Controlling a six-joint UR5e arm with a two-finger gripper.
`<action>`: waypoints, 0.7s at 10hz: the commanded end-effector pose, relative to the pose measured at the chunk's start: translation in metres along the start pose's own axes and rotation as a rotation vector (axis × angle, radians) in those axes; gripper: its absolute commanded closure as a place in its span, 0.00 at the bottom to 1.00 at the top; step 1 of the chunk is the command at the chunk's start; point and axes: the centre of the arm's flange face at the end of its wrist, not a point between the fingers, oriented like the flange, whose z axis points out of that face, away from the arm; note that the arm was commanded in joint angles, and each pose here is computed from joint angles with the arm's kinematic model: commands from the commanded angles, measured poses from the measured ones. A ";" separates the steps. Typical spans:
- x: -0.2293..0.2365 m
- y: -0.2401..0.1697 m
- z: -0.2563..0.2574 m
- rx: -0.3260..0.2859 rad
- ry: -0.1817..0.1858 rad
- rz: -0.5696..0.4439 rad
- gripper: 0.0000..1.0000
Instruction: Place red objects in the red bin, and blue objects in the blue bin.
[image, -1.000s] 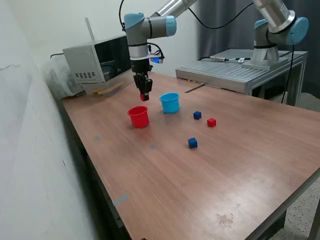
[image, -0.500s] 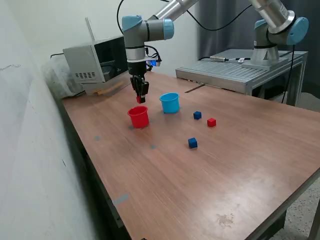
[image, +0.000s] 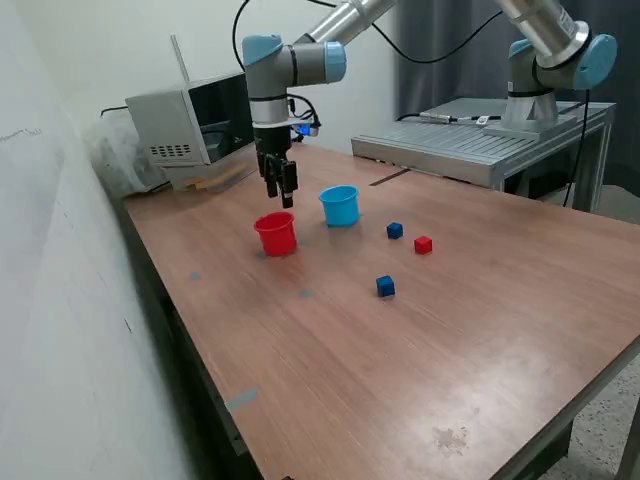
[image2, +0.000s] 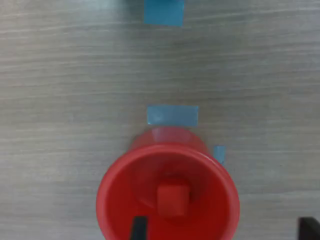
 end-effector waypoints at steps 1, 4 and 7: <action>-0.001 -0.002 0.008 0.011 0.002 0.004 0.00; 0.053 -0.043 -0.042 0.008 0.010 -0.058 0.00; 0.153 -0.130 -0.108 0.002 0.028 -0.117 0.00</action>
